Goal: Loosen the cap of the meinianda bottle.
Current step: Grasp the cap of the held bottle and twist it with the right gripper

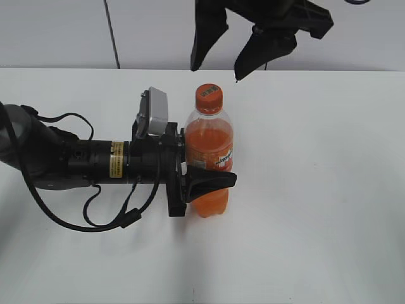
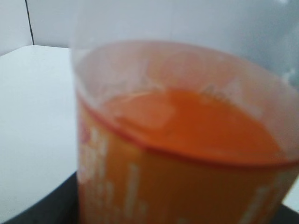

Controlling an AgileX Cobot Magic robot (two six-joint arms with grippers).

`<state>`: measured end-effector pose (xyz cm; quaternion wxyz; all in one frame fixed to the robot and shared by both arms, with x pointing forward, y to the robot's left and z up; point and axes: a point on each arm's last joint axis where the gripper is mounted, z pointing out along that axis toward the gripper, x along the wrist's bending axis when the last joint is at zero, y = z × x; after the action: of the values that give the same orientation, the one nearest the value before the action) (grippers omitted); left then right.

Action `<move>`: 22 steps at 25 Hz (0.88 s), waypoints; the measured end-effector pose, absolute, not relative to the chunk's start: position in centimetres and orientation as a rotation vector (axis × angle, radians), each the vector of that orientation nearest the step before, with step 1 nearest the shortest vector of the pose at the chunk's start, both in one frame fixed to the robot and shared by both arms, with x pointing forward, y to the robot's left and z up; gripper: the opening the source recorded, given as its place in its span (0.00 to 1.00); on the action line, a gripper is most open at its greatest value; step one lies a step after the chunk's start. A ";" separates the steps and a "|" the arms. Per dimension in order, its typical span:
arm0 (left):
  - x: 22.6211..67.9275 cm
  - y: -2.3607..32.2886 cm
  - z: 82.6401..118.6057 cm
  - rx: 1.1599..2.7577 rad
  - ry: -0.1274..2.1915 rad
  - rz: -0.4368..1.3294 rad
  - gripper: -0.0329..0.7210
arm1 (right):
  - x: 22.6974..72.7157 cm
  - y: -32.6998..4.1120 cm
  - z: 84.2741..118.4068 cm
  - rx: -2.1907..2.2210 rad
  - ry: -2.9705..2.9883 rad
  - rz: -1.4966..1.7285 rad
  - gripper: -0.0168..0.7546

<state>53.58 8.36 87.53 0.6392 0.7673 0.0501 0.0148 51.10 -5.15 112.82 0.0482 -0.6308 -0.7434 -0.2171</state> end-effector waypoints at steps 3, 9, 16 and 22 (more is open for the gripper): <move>53.6 8.4 87.5 1.751 0.114 0.034 0.59 | 51.3 -4.9 112.3 -1.931 -2.262 -0.640 0.57; 53.6 8.4 87.5 1.751 0.114 0.034 0.59 | 51.3 -3.8 111.0 -1.917 -2.274 -0.584 0.57; 53.6 8.4 87.5 1.751 0.115 0.033 0.59 | 51.3 -3.6 110.6 -1.944 -2.299 -0.564 0.57; 53.6 8.4 87.5 1.751 0.115 0.033 0.59 | 51.4 -3.5 110.4 -1.951 -2.297 -0.559 0.57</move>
<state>53.58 8.36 87.53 0.6392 0.7673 0.0504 0.0146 51.38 -3.54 110.45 0.0382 -0.6362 -0.7488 -0.1822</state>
